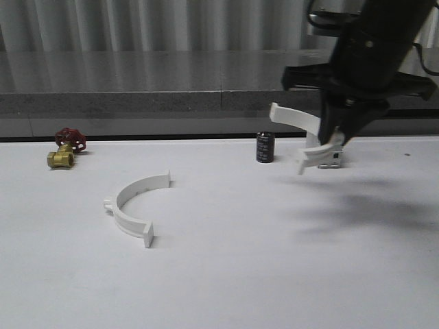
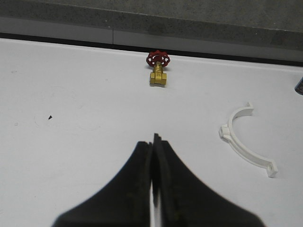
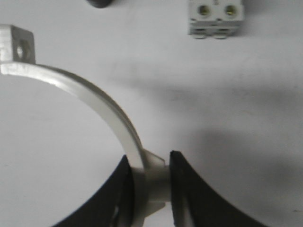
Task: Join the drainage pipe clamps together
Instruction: 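Carry the clamp half with the right gripper and press it onto the first half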
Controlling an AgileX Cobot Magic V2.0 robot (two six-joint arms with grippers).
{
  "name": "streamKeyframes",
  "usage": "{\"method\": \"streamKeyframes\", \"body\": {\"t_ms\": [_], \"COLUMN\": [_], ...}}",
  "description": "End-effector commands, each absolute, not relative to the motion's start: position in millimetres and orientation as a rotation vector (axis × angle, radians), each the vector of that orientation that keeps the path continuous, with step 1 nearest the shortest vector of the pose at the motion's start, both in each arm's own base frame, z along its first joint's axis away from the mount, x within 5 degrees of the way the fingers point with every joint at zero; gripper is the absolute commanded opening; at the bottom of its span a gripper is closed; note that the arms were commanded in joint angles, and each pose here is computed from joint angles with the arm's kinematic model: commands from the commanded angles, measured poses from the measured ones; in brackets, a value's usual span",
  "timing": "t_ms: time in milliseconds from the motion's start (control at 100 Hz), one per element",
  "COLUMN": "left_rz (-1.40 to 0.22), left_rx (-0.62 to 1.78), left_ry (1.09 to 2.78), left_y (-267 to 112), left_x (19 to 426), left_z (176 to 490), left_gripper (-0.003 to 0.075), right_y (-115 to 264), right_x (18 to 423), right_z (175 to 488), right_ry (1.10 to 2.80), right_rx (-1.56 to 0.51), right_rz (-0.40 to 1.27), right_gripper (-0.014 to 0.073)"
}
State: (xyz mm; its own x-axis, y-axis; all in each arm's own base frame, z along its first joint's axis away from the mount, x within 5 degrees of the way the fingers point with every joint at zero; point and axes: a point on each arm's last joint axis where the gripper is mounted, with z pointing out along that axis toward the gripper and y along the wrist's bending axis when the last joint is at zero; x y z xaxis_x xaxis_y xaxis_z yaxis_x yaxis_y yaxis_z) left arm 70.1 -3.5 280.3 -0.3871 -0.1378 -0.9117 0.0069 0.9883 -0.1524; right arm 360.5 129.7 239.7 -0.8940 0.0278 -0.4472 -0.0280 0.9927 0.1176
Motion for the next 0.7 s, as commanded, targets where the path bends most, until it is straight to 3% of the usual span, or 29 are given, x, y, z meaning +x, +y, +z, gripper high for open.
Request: {"method": "streamKeyframes", "body": {"t_ms": [0, 330, 690], "left_rz": [-0.165, -0.165, -0.165], "left_rx": [-0.080, -0.080, -0.080], "left_ry": [1.879, 1.879, 1.879], "left_y": [-4.4, -4.4, -4.4], "left_x": [72.9, 72.9, 72.9], "left_z": [293.9, 293.9, 293.9], "left_gripper": [-0.0021, -0.0020, -0.0020], "right_y": [152.6, 237.4, 270.6], "right_x": [356.0, 354.5, 365.9], "right_z": [270.6, 241.8, 227.3], "right_ry": [2.576, 2.617, 2.633], "right_rx": [0.079, 0.108, 0.101], "right_rz": [0.162, 0.103, 0.120], "right_gripper": [0.0078, 0.0078, 0.0078]}}
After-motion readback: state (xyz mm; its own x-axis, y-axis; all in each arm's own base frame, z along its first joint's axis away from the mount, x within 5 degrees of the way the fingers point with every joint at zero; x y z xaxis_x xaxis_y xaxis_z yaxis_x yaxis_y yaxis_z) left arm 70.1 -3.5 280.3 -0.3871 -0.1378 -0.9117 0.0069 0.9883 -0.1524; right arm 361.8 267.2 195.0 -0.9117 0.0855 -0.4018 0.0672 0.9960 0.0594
